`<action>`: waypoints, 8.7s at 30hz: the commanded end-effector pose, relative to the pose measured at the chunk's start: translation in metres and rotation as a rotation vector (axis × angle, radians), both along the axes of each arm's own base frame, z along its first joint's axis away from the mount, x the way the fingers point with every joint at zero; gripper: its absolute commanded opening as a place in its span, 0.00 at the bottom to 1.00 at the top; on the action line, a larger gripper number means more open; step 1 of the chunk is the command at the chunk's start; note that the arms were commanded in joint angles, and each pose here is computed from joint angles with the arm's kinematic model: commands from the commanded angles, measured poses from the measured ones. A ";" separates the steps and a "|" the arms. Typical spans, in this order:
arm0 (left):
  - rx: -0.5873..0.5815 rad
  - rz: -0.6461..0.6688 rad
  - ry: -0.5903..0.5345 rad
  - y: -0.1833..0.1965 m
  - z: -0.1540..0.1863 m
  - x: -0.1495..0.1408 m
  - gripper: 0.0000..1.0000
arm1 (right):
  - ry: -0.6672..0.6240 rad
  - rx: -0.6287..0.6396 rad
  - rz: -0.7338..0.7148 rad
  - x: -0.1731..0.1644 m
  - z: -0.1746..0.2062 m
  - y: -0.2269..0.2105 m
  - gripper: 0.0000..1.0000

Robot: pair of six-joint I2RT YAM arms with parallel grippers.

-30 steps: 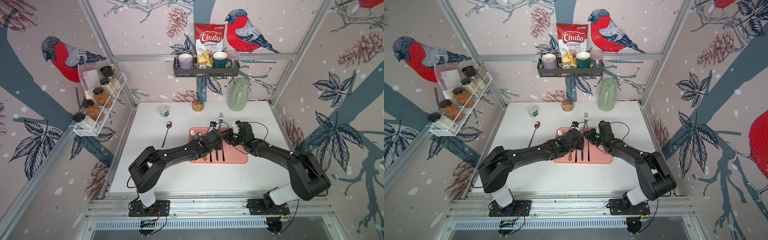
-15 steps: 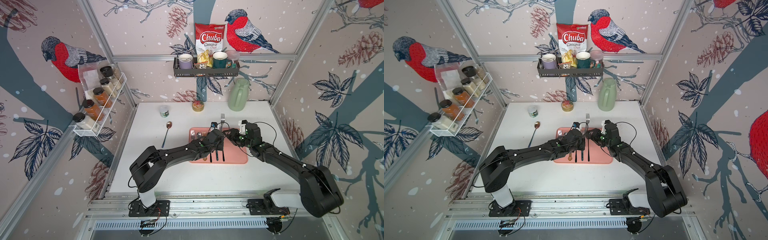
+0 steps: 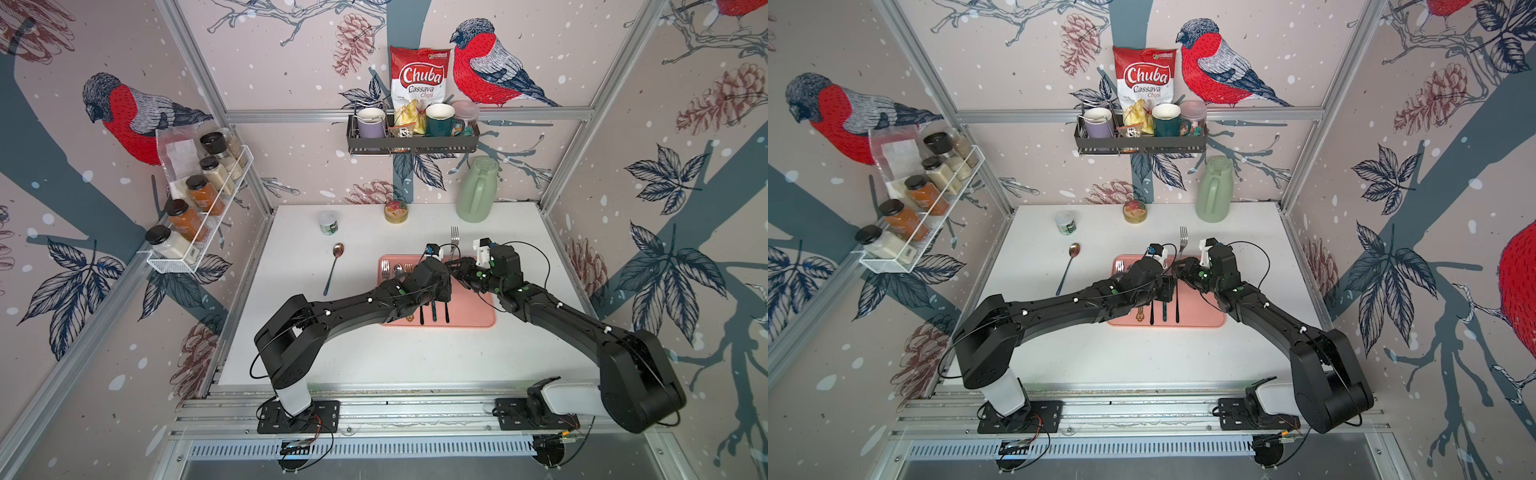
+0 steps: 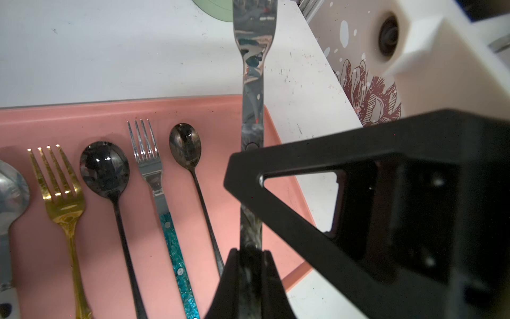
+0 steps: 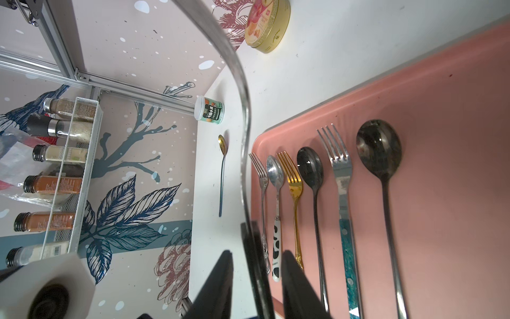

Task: Set the spoon and fork side by side
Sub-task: Place the fork on the tray, then pick up the spoon from the center of the board, then place the spoon on the tray.

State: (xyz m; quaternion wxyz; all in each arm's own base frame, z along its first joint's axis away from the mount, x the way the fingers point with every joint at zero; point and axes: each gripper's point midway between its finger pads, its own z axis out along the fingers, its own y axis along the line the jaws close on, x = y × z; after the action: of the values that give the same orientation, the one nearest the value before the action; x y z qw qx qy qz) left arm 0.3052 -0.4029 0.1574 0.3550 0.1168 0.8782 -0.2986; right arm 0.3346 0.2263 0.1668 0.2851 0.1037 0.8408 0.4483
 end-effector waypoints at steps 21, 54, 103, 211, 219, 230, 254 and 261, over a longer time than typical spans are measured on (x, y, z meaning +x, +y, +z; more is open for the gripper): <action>-0.007 0.011 -0.044 0.050 0.031 -0.004 0.60 | 0.200 -0.034 0.305 -0.034 -0.056 -0.046 0.04; -0.004 0.008 -0.045 0.066 0.032 -0.009 0.60 | 0.477 -0.329 0.165 -0.029 -0.153 -0.096 0.34; 0.386 0.494 0.054 0.283 -0.013 0.056 0.66 | 0.385 -0.703 0.212 0.002 -0.132 -0.063 0.33; -0.003 -0.113 0.200 -0.076 -0.011 -0.016 0.04 | 0.083 -0.149 -0.240 -0.007 -0.020 -0.094 0.39; 0.000 -0.110 0.181 -0.075 -0.003 -0.013 0.05 | 0.120 -0.108 -0.155 -0.005 -0.029 -0.078 0.31; -0.004 -0.116 0.180 -0.082 -0.005 -0.010 0.04 | 0.133 -0.103 -0.068 -0.004 -0.035 -0.060 0.06; 0.077 -0.071 0.161 0.043 0.018 -0.003 0.49 | 0.369 -0.205 0.057 -0.038 -0.107 -0.129 0.00; 0.095 -0.094 0.177 0.044 0.010 -0.005 0.50 | 0.360 -0.198 0.121 -0.026 -0.111 -0.121 0.00</action>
State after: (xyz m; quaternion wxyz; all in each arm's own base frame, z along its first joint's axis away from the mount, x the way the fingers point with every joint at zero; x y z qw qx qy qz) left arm 0.3008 -0.3618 0.1717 0.2599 0.1346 0.9115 -0.2890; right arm 0.3081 0.0964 0.0546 0.1166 0.1328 0.9239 0.3393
